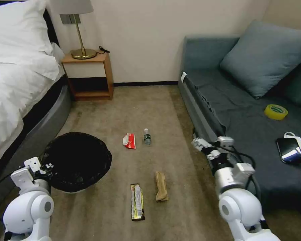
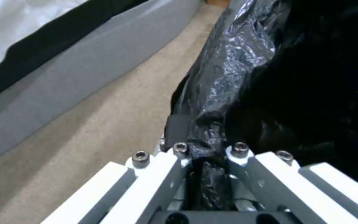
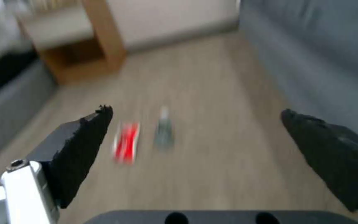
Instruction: Pick up the trash bin, then pick up the garbage on the floor and place it into the trash bin.
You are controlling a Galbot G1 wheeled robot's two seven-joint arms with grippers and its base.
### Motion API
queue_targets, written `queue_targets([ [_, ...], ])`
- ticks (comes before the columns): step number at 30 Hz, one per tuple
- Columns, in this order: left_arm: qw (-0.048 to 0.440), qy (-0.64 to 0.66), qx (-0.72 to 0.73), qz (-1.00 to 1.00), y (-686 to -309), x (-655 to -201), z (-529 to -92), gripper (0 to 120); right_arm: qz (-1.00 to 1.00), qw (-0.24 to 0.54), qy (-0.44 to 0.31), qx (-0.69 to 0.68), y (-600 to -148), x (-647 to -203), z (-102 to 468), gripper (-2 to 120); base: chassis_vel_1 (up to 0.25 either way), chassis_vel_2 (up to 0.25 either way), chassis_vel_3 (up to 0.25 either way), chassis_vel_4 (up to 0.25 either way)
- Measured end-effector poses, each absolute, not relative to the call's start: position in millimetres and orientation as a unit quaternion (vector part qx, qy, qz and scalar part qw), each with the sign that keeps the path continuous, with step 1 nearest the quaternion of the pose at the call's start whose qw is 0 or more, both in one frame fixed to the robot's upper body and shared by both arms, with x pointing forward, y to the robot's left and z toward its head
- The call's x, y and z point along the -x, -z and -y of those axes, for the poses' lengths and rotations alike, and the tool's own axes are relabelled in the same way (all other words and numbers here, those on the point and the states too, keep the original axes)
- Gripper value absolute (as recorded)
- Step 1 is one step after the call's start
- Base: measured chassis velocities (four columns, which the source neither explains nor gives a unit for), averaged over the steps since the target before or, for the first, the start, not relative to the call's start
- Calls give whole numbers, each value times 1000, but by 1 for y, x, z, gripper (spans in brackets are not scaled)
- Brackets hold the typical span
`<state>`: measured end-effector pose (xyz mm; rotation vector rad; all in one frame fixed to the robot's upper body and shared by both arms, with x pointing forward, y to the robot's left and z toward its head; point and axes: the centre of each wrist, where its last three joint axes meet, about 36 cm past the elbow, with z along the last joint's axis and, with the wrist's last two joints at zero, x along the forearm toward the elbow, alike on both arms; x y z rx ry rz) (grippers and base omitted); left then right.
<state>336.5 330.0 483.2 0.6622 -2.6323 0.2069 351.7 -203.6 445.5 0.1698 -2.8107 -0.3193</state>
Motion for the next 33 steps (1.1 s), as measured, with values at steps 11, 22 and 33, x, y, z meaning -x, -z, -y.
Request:
queue_targets([
  [11,208,-71,-239,946,-484,-336,-333,3,924,357,93,-97,-378,-405,154,100,0,0,0,0],
  [22,215,-70,-247,942,-479,-330,-334,3,903,415,30,-110,-309,-414,131,100,0,0,0,0],
  [33,215,-68,-254,941,-480,-327,-336,3,894,434,-17,-109,-255,-420,127,100,0,0,0,0],
])
